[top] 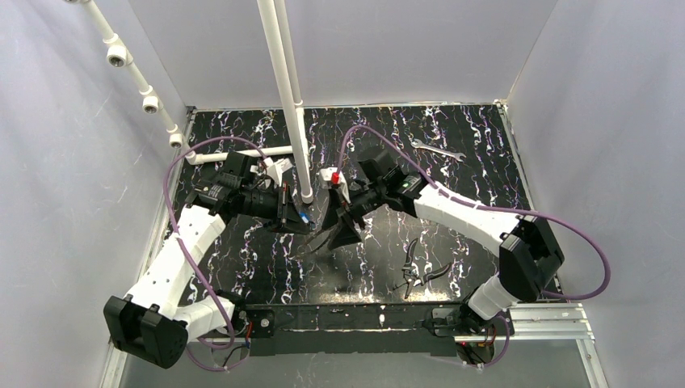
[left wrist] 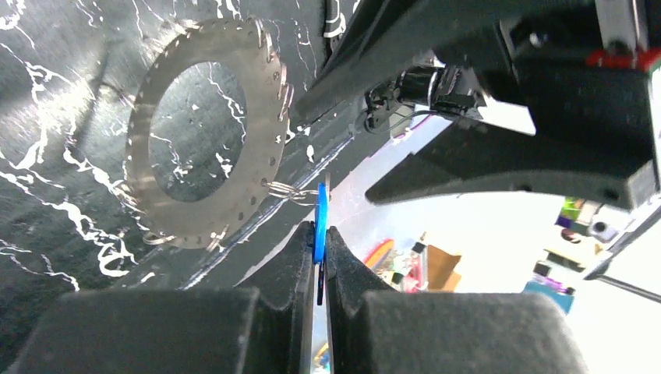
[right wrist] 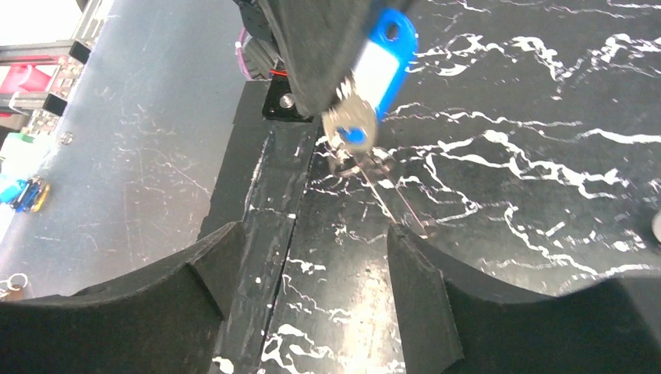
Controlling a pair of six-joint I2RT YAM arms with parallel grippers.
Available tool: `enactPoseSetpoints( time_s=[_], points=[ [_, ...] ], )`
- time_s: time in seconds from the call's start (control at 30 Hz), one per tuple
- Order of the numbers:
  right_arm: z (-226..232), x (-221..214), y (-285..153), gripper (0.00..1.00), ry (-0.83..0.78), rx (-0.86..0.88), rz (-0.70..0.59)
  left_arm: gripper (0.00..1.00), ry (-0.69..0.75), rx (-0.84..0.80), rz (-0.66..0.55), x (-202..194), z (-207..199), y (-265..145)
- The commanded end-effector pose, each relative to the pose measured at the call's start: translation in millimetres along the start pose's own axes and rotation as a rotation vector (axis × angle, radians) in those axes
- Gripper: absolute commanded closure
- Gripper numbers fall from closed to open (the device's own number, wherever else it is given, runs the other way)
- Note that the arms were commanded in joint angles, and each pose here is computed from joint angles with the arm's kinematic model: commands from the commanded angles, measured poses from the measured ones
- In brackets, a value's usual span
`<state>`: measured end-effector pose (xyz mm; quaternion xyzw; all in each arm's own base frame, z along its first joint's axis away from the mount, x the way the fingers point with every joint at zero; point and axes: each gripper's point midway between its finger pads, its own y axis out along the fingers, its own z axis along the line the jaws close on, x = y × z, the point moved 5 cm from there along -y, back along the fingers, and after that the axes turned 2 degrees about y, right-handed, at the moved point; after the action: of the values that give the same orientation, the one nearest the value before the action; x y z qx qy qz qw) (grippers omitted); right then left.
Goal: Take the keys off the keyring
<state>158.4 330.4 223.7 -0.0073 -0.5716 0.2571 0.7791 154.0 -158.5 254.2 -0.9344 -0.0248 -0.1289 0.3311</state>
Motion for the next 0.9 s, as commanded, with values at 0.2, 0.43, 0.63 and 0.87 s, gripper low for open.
enactPoseSetpoints(
  time_s=[0.2, 0.43, 0.63, 0.87],
  points=[
    [3, 15, -40, 0.19, -0.005, -0.061, -0.041, 1.0, 0.305, 0.052, 0.018, -1, -19, -16],
    [-5, 26, -59, 0.21, -0.007, -0.116, -0.082, 1.0, 0.489, 0.09, 0.044, -1, -25, -18],
    [-12, 23, -72, 0.21, 0.02, -0.133, -0.098, 1.0, 0.676, 0.124, 0.062, 6, -27, -19],
    [-20, 20, -82, 0.21, 0.04, -0.169, -0.107, 1.0, 0.957, 0.113, 0.07, 15, -33, -22]
  ],
)
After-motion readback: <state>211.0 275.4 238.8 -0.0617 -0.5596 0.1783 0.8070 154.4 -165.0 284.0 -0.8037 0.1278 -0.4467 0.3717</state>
